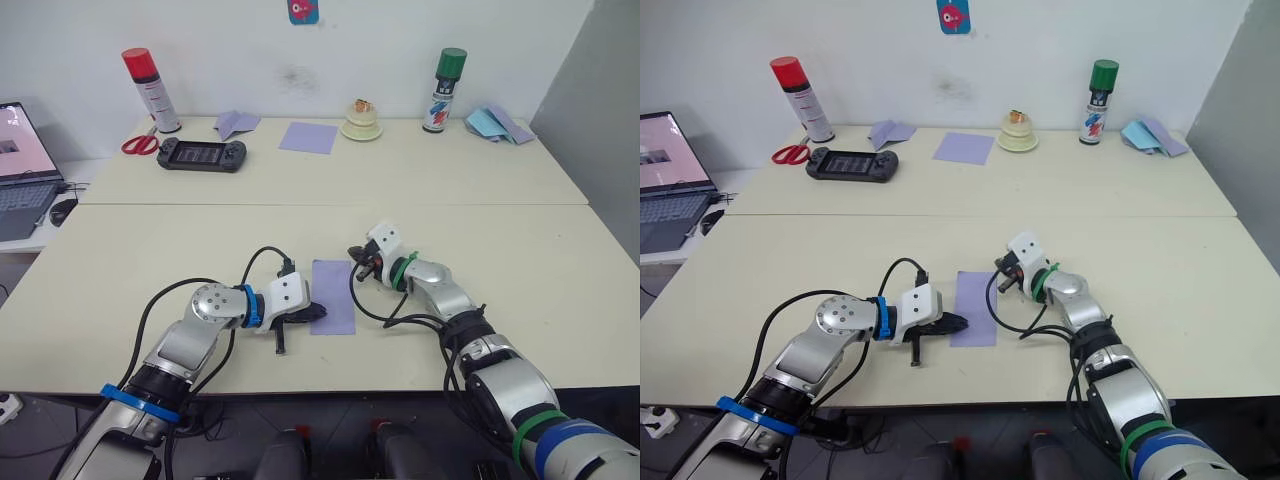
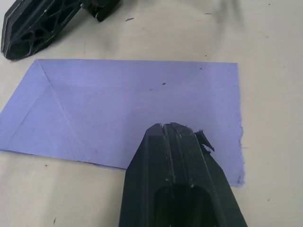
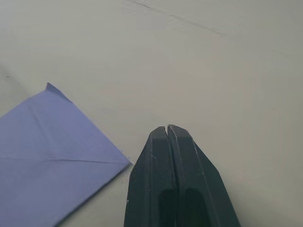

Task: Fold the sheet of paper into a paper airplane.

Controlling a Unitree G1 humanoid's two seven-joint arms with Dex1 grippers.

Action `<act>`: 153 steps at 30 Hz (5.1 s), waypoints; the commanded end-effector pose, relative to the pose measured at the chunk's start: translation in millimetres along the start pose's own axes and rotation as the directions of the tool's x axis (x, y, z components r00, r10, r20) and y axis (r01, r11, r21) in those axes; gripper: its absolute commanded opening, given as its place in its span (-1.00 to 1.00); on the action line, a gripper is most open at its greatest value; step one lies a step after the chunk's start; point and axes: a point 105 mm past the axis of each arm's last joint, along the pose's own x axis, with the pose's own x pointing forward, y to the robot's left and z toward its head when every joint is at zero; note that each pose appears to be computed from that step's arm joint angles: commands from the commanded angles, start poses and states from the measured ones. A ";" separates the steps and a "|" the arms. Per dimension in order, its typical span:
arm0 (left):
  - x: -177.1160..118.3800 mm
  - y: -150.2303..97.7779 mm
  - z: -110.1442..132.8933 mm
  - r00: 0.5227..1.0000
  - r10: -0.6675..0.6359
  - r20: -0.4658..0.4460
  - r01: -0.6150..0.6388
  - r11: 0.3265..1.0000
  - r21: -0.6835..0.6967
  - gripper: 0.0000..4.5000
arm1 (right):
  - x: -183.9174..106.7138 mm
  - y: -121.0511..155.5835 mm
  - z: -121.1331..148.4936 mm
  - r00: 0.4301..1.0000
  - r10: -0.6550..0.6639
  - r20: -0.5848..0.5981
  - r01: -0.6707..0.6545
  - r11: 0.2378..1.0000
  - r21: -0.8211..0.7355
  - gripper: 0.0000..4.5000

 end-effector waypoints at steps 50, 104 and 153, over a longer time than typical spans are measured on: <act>-54.0 56.7 15.7 0.911 0.356 0.208 -0.280 0.905 -0.322 -1.00 | -46.6 62.0 -22.5 0.947 0.273 -0.167 -0.294 0.948 -0.119 -0.99; 21.1 25.1 71.0 0.952 0.069 0.298 0.043 0.935 -0.353 -1.00 | -83.4 86.4 93.3 0.952 0.296 0.079 -0.297 0.955 0.009 -0.99; 57.8 6.2 28.0 0.999 -0.030 0.037 0.033 0.997 -0.065 -1.00 | -82.6 12.6 25.5 0.988 -0.036 -0.147 0.054 0.991 0.124 -0.62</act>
